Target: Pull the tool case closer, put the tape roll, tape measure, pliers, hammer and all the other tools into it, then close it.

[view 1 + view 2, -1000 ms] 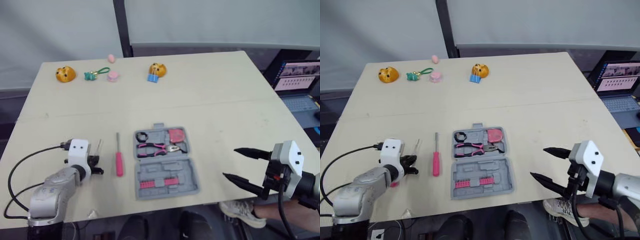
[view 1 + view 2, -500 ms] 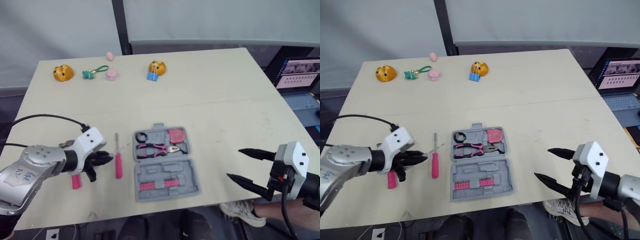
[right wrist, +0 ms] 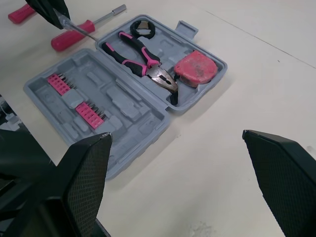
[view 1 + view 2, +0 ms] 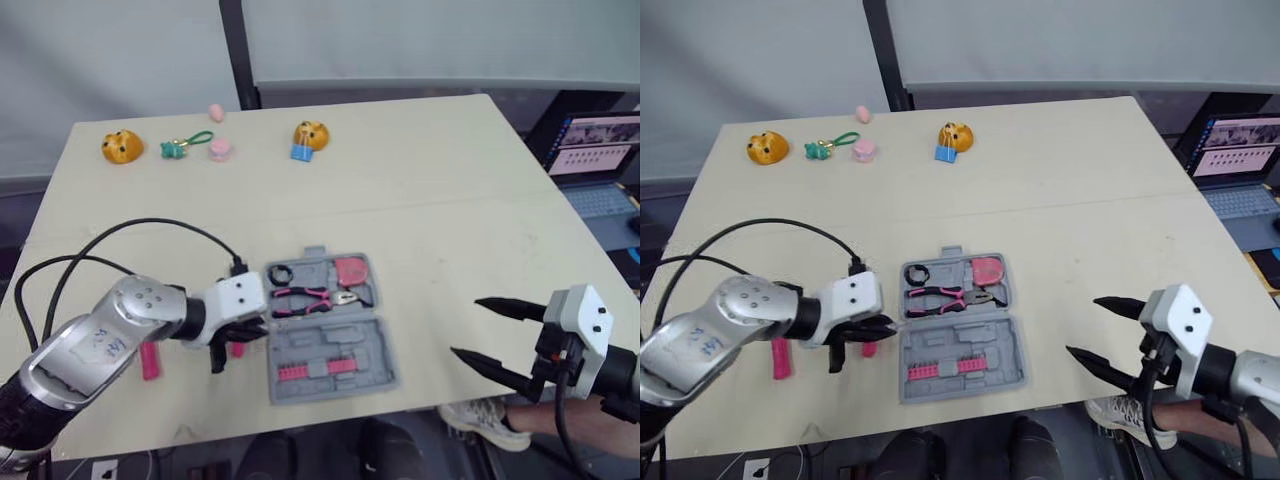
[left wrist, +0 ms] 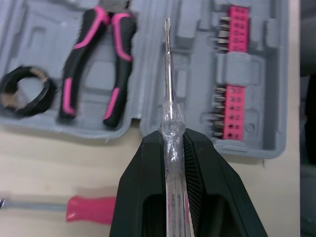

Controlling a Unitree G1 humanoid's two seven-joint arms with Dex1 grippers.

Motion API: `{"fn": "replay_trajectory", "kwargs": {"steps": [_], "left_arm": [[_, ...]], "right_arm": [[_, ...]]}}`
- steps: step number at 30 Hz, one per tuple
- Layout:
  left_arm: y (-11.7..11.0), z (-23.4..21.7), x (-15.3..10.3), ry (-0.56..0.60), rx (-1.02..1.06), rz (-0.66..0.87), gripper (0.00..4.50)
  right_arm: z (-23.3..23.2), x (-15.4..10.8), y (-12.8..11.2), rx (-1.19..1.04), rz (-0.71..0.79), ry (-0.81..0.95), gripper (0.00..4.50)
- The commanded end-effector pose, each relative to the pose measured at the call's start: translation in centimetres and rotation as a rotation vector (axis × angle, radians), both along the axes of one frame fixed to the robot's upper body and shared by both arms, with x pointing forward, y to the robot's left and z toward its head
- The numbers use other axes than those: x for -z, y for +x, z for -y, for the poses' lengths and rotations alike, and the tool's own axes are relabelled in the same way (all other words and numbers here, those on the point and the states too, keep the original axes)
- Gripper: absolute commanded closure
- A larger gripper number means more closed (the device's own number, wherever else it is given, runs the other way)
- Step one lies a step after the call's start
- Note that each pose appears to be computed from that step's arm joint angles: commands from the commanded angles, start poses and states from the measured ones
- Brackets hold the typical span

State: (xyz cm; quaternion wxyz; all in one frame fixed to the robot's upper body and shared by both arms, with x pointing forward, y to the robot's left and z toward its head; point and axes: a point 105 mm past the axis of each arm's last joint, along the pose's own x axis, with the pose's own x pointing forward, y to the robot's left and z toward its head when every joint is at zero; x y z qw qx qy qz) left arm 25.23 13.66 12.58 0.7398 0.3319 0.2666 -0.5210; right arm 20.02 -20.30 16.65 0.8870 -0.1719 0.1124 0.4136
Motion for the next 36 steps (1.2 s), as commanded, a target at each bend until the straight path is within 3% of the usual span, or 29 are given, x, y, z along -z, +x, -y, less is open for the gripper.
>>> {"fn": "replay_trajectory", "kwargs": {"steps": [1, 10, 22, 26, 36], "left_arm": [[0.2, 1.6, 0.3, 0.019, 0.089, -0.003, 4.47], [2.1, 5.6, 0.0, 0.070, 0.173, -0.005, 4.47], [1.7, 7.0, -1.9, 0.207, 0.202, -0.097, 4.47], [1.2, 6.8, -1.3, 0.235, 0.190, -0.141, 4.47], [2.6, 7.2, 0.8, 0.274, 0.150, -0.106, 4.47]], "right_arm": [[-0.1, -0.6, -0.5, 0.002, 0.035, -0.012, 0.00], [0.2, -0.2, -1.0, 0.016, 0.020, -0.023, 0.00], [0.4, 0.1, -1.3, 0.021, 0.018, -0.037, 0.00], [0.4, 0.2, -1.3, 0.024, 0.018, -0.037, 0.00], [0.4, 0.5, -1.7, 0.025, 0.008, -0.047, 0.00]]}}
